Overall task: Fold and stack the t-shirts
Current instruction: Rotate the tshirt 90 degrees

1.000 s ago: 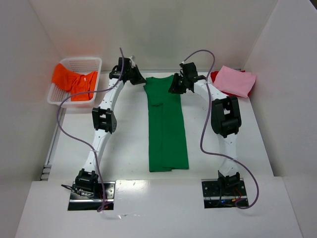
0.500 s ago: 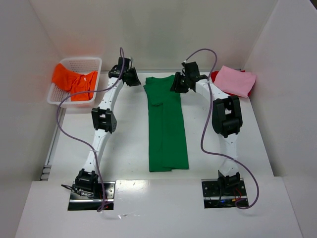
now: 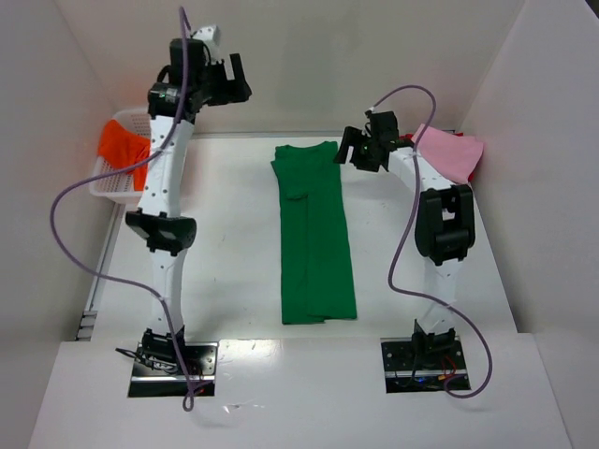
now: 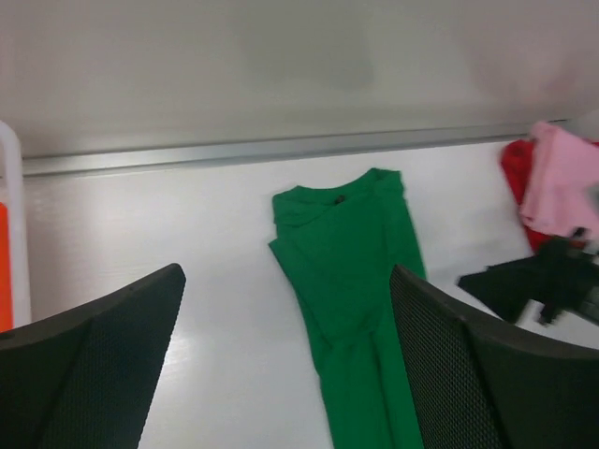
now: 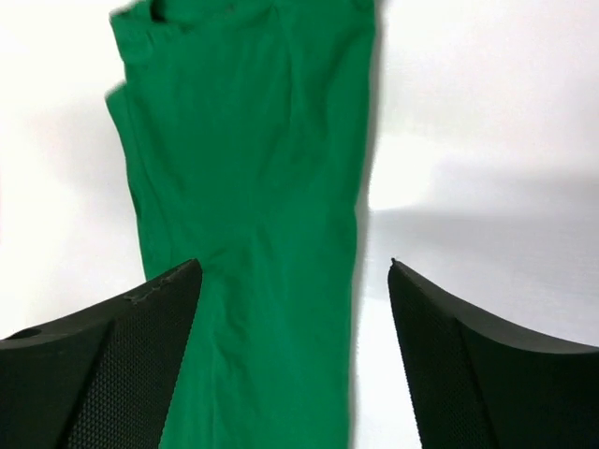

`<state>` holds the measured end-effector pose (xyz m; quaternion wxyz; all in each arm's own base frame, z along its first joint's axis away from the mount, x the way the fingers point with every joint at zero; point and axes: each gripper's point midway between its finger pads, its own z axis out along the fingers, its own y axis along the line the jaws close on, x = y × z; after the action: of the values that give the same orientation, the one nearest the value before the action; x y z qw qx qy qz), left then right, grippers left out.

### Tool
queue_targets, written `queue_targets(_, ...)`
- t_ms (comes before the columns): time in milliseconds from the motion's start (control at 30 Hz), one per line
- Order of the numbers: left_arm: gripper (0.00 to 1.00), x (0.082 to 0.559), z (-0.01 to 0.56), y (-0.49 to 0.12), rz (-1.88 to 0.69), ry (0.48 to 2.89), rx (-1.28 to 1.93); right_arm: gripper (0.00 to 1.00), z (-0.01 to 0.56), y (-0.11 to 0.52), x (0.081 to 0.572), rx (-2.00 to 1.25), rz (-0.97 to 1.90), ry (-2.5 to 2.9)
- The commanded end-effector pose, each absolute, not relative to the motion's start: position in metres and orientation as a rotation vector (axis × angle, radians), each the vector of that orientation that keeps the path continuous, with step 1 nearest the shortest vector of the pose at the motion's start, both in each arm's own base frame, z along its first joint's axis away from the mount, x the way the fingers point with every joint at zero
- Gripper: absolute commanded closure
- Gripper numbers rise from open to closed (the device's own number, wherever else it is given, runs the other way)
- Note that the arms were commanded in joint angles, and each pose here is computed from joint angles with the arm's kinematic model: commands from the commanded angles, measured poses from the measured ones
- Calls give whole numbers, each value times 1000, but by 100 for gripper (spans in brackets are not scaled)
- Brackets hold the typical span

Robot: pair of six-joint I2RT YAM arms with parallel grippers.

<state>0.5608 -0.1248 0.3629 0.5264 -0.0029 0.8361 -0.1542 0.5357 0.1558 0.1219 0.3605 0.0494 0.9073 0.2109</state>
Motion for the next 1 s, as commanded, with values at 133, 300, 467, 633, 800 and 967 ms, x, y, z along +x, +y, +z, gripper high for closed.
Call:
queue_targets(133, 0, 469, 341, -176, -421, 2191, 227, 0, 133, 147, 485, 109, 536, 2343)
queue_targets(300, 0, 397, 380, -186, -646, 1948, 151, 0, 143, 148, 448, 127, 596, 2348)
queue_targets(467, 0, 342, 326, -178, -785, 1960, 20, 0, 138, 144, 407, 166, 630, 2385)
queue_targets(633, 0, 297, 257, -181, -839, 2144, 59, 0, 118, 136, 347, 249, 648, 2474)
queue_targets(800, 0, 269, 208, -198, -967, 2298, 147, 0, 104, 139, 282, 306, 671, 2534)
queue_targets(967, 0, 244, 165, -214, -1038, 2479, 249, 0, 111, 171, 241, 343, 730, 2568)
